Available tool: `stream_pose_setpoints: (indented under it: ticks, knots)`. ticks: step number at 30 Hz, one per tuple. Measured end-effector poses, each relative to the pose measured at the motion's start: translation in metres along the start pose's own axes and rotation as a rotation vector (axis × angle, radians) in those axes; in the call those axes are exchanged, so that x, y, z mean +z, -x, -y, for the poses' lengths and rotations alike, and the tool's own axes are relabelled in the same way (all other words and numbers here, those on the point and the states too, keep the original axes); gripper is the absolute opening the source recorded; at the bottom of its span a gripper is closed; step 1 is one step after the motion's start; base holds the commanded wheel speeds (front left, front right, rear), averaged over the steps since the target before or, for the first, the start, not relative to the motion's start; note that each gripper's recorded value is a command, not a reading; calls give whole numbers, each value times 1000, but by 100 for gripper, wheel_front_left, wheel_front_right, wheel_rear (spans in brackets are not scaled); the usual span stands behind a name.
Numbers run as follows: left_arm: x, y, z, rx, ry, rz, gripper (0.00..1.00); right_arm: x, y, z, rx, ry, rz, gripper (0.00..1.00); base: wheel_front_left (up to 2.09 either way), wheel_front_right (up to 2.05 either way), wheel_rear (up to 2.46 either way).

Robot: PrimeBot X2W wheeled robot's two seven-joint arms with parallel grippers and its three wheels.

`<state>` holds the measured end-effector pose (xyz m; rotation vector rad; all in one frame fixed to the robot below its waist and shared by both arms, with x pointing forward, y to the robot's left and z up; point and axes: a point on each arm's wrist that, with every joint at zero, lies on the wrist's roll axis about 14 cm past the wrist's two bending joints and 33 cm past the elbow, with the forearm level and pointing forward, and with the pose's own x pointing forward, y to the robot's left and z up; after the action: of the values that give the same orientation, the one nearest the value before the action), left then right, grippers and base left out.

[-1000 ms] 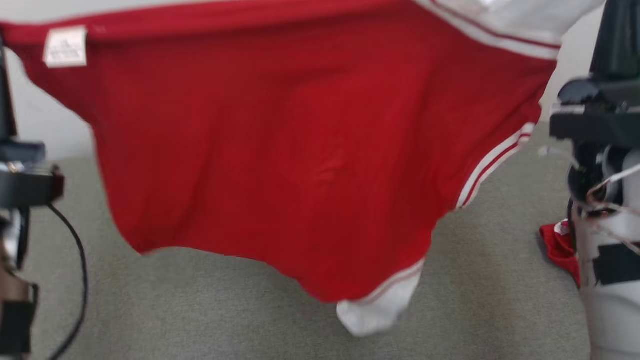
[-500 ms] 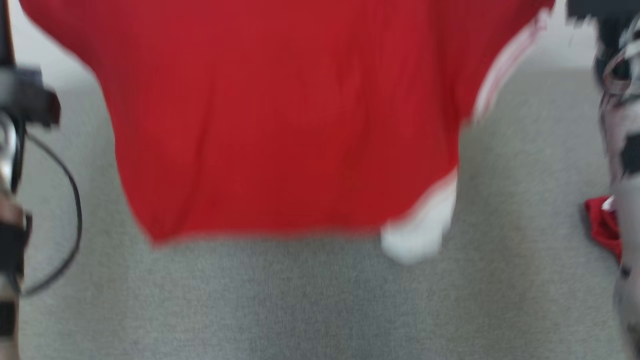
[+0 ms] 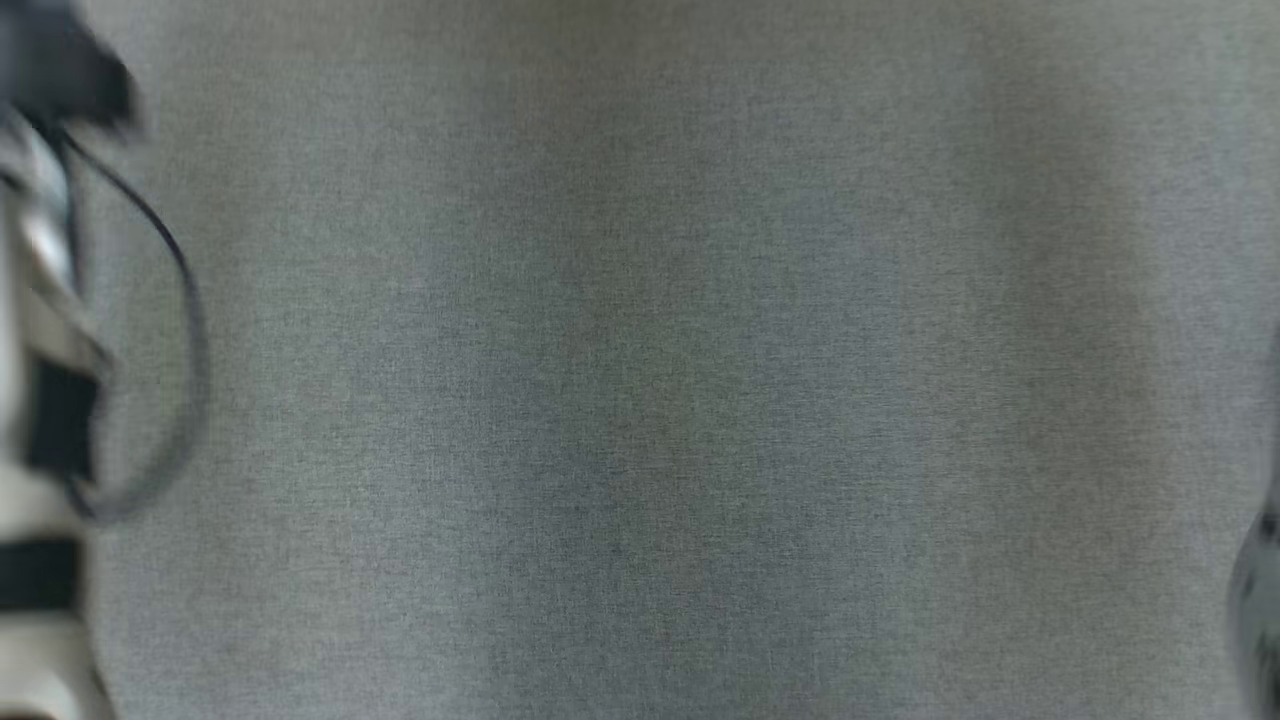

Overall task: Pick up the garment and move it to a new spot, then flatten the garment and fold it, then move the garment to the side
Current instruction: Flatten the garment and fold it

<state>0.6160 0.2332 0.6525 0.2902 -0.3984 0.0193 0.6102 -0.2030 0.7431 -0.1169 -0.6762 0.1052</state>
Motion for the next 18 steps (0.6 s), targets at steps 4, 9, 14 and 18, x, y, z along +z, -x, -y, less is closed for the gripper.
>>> stream_pose_setpoints:
  ticks: [4,9,14,18]
  knots:
    - [-55,50,25,-19,91,-156,0,-58,63,1,-41,-80,-174,0,0,0,0]
    - [-107,129,51,-11,199,-360,0,-102,157,3,-131,-164,-392,0,0,0,0]
    - [-126,189,66,7,266,-487,0,-108,232,2,-174,-187,-542,0,0,0,0]
    - [-135,233,79,-22,262,-578,0,-106,284,-6,-179,-188,-643,0,0,0,0]
